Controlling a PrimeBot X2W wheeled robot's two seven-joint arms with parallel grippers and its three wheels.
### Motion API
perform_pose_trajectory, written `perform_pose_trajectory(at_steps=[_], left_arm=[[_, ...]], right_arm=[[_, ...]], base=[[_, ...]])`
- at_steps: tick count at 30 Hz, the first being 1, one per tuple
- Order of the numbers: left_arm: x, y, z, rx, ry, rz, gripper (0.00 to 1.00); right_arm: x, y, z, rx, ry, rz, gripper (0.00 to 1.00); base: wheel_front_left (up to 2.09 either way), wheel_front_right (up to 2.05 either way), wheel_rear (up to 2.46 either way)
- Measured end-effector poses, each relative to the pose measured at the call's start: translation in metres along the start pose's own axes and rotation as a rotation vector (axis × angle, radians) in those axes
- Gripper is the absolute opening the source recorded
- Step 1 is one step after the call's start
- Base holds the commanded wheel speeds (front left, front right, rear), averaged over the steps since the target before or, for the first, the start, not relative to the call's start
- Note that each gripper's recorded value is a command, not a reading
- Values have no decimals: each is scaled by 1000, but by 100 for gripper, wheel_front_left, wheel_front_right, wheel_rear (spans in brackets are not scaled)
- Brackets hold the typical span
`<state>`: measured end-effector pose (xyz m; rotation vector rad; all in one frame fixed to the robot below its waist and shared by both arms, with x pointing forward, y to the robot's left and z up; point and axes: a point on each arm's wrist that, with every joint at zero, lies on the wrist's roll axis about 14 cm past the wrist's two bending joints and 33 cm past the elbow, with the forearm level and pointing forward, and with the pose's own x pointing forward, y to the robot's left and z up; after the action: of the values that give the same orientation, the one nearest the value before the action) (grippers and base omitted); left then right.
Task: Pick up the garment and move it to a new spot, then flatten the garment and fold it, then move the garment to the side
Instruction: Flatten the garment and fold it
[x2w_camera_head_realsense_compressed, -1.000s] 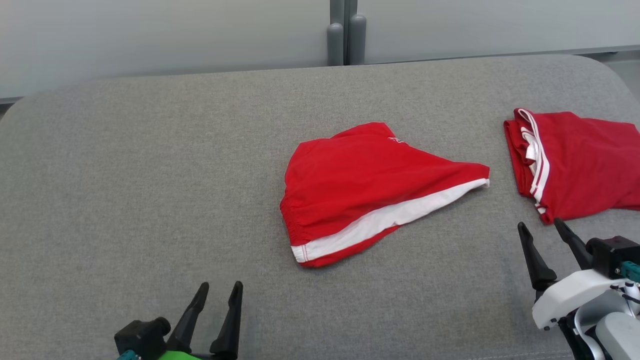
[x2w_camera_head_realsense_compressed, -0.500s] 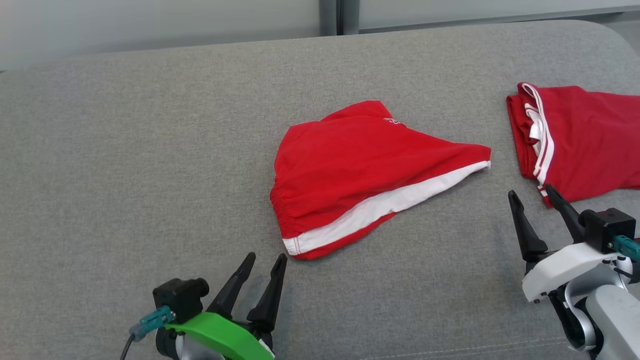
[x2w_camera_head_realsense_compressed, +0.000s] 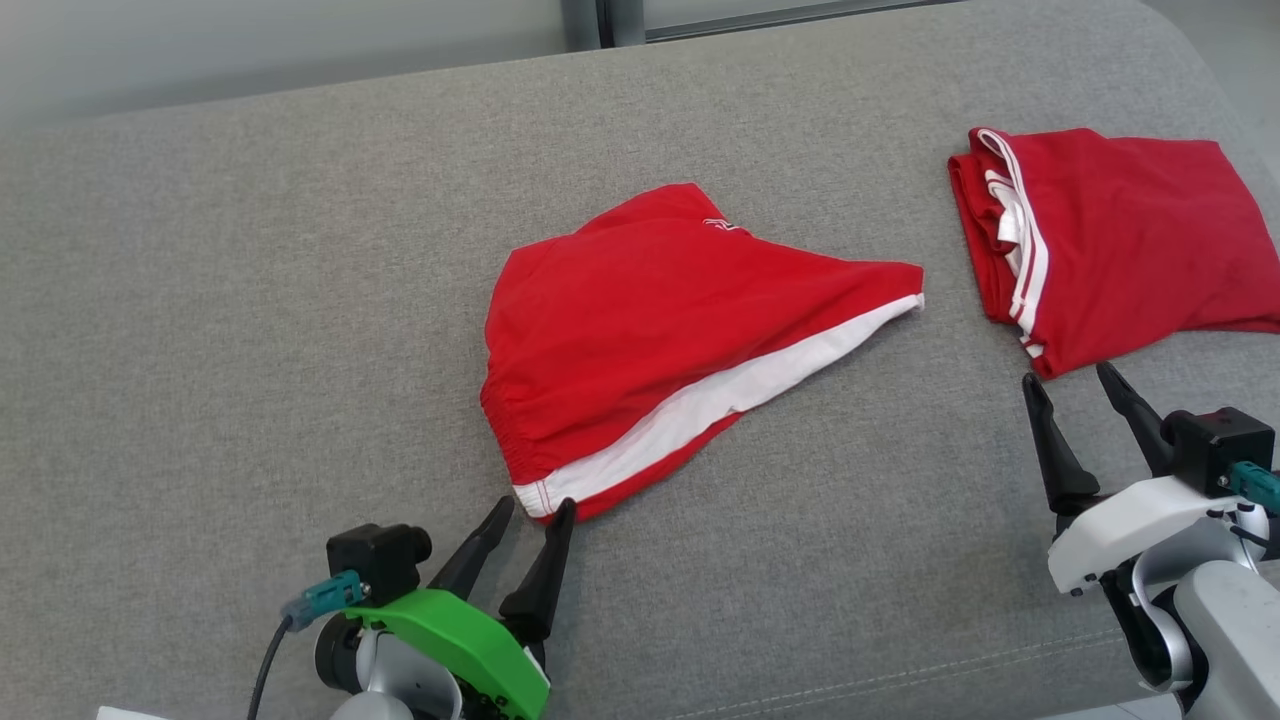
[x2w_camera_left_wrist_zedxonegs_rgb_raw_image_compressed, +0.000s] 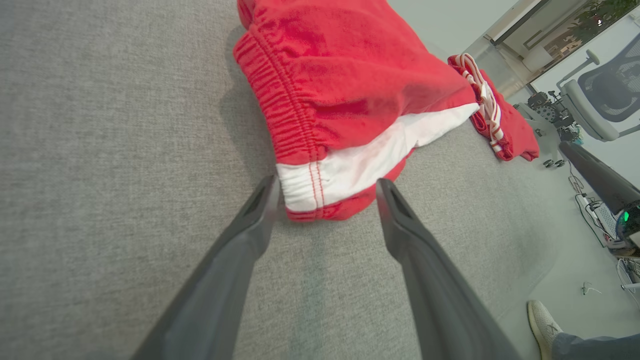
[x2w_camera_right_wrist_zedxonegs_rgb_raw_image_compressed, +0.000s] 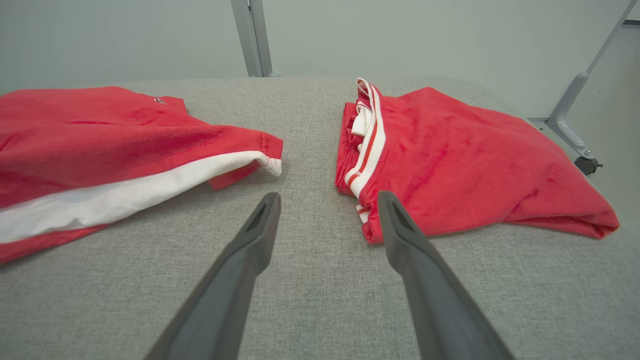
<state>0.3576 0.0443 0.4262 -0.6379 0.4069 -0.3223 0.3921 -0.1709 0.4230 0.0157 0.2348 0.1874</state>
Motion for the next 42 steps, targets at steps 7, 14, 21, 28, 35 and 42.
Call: perform_pose_trajectory(at_steps=[7,14,21,28,35,42], left_arm=[[9,-3,-8,12,39,-12,100],[12,1,-10,14,44,-1,100],[15,8,-10,16,38,23,100],[17,3,-14,12,49,11,41],[19,-1,-16,17,52,-13,0],[26,-6,-4,22,25,-35,0]], right_arm=[[-2,-8,-2,0,7,-23,100],[-3,-10,-3,0,9,-32,100],[-3,-13,-3,-1,10,-39,100],[-2,-14,-4,0,12,-40,100],[-1,-14,-5,-1,14,-40,100],[10,-4,-2,-21,9,12,100]], base=[[0,0,0],[0,0,0],[0,0,0],[0,0,0],[0,0,0],[0,0,0]])
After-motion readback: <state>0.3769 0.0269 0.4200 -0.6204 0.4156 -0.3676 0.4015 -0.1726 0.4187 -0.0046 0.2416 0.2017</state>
